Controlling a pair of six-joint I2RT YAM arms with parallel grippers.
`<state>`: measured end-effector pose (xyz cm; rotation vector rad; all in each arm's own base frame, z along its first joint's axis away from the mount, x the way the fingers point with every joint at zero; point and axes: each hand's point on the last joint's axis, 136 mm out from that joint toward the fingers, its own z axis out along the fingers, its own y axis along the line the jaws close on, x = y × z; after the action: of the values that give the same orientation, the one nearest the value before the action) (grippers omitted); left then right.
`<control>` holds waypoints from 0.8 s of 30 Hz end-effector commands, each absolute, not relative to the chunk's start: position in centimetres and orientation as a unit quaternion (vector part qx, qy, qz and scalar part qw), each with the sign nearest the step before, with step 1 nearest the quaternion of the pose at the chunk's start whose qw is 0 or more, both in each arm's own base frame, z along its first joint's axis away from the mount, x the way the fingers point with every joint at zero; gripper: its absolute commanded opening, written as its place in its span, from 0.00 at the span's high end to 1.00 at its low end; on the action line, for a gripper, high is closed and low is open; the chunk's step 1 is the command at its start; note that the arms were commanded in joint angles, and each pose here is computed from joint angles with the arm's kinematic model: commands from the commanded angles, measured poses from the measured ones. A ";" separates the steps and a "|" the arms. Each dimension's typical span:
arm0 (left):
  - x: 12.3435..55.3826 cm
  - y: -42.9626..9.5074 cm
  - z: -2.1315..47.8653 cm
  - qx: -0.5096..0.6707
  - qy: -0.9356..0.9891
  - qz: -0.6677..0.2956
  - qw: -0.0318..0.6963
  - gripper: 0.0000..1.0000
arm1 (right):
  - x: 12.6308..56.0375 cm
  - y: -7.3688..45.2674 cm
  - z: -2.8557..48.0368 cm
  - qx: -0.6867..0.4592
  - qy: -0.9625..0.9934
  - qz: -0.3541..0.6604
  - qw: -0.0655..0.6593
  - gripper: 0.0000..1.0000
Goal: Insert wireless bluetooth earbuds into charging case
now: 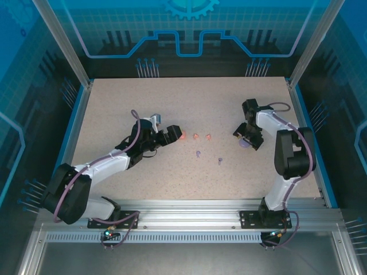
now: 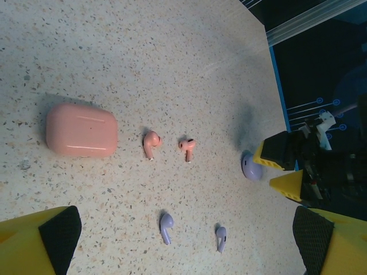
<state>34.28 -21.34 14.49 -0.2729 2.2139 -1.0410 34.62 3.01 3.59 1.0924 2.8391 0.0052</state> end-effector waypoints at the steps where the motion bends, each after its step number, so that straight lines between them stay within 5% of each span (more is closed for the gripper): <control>1: 34.7 -21.7 15.5 -0.105 0.845 -0.405 0.332 0.01 | 36.2 3.2 3.1 0.378 0.924 0.025 0.047 0.23; 9: 34.7 -21.6 16.3 -0.106 0.842 -0.406 0.339 0.01 | 36.4 2.9 1.5 0.385 0.922 0.024 0.034 0.32; 18: 34.7 -21.2 17.7 -0.104 0.841 -0.400 0.350 0.01 | 35.9 2.8 2.1 0.375 0.925 0.038 0.047 0.69; 24: 35.1 -19.2 19.2 -0.113 0.843 -0.371 0.372 0.01 | 35.6 5.8 6.1 0.301 0.947 0.064 0.089 0.74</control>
<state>34.51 -20.78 17.07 -0.2835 2.2034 -1.0107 35.38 3.54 3.12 1.0699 2.8316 0.1094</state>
